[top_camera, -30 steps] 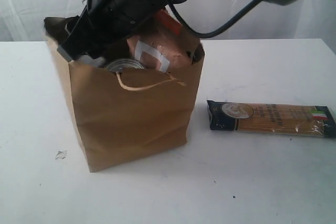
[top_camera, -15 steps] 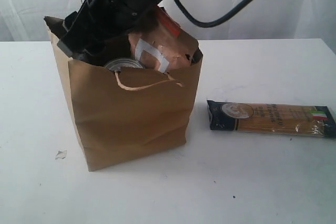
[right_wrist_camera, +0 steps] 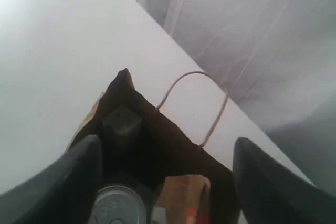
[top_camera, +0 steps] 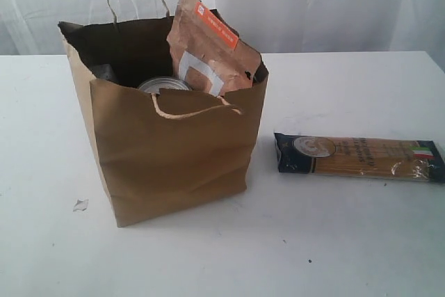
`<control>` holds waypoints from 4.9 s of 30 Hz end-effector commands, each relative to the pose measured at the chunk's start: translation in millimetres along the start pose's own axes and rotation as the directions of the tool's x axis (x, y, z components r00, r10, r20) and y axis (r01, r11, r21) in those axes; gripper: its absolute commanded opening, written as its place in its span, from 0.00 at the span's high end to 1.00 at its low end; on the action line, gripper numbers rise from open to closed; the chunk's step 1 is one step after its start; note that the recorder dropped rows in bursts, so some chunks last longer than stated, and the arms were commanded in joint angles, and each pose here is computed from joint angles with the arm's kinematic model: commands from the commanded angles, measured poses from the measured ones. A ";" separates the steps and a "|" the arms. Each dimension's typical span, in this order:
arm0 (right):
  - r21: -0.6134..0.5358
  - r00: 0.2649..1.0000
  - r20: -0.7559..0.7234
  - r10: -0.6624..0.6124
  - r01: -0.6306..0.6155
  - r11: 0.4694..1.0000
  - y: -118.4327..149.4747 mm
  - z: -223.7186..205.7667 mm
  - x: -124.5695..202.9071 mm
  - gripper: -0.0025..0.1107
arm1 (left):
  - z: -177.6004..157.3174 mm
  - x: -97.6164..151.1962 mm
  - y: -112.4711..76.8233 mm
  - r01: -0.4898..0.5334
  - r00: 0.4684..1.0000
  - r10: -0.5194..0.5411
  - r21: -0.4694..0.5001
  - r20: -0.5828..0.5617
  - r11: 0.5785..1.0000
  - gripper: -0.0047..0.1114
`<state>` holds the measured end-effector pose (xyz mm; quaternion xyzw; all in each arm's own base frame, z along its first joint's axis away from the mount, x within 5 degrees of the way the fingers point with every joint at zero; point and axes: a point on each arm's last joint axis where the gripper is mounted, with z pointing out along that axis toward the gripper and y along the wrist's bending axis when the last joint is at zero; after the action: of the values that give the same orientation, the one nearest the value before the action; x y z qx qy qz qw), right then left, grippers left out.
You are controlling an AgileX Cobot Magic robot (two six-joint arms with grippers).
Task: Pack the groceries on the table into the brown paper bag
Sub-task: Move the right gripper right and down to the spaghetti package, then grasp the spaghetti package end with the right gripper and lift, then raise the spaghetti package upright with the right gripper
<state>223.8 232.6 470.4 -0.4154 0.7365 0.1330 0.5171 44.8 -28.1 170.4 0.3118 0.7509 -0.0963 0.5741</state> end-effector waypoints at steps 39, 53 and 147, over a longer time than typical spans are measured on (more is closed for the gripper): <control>-0.135 0.533 -0.771 -0.347 0.396 0.908 -36.5 26.3 223.9 0.40 | 0.2 1.1 -0.5 0.006 1.000 -0.006 0.003 0.000 1.000 0.96; -0.232 0.643 -0.702 -0.307 0.201 0.952 -86.5 51.8 238.7 0.35 | 0.2 1.1 -0.5 0.006 1.000 -0.006 0.003 0.000 1.000 0.96; 0.392 0.473 -0.662 0.581 -0.443 0.806 -89.3 141.0 331.0 0.25 | 0.2 1.1 -0.5 0.006 1.000 -0.006 0.003 0.000 1.000 0.96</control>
<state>343.3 105.4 146.7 -0.1316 0.9818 0.0342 0.1322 44.8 -28.1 170.4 0.3118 0.7509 -0.0963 0.5741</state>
